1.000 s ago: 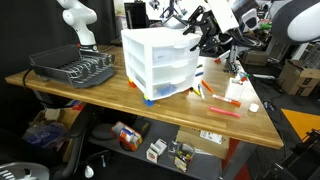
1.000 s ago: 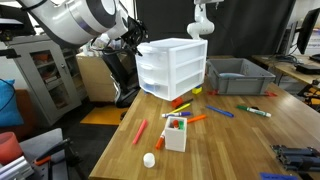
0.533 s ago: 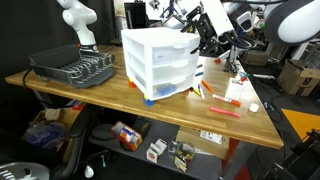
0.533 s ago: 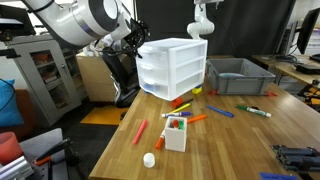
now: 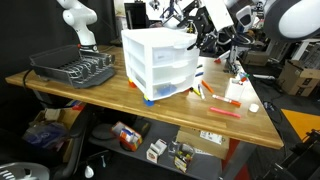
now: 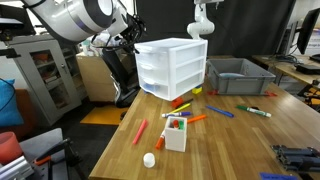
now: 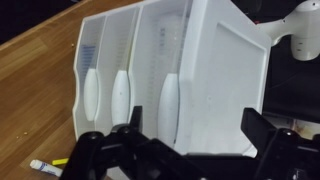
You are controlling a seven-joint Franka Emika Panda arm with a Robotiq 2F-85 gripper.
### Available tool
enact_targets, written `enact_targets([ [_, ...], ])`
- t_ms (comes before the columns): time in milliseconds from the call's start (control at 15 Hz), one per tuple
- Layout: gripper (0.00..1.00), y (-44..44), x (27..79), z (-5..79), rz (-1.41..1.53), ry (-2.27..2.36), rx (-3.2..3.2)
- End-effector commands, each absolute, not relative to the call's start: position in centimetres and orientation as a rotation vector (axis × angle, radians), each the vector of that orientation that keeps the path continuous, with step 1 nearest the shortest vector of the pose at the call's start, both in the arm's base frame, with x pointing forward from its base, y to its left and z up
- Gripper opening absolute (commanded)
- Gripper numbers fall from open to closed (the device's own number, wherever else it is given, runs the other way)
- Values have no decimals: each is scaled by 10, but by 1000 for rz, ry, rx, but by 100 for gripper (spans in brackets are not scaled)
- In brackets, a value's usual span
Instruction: Open the top drawer of the plastic cabinet
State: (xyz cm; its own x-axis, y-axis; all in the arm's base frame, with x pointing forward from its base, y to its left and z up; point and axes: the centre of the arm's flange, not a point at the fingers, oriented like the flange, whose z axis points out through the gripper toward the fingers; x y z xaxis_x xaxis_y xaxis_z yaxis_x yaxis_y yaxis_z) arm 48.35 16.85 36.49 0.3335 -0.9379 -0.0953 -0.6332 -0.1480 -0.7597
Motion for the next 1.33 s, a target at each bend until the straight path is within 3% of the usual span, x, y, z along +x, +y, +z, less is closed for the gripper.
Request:
enact_targets([
  [0,100,173,463,314,-552,1360,-1883],
  [533,100,169,466,302,-633,1341,-1904],
  [800,89,177,464,295,-639,1333,-1920],
  [867,80,178,465,293,-644,1329,-1925],
  [933,79,179,466,290,-647,1320,-1937],
  [1000,68,179,468,286,-651,1313,-1945],
  [1067,65,180,469,284,-656,1306,-1958],
  [1133,52,182,470,281,-661,1298,-1967],
  [1267,37,183,471,279,-668,1286,-1981],
])
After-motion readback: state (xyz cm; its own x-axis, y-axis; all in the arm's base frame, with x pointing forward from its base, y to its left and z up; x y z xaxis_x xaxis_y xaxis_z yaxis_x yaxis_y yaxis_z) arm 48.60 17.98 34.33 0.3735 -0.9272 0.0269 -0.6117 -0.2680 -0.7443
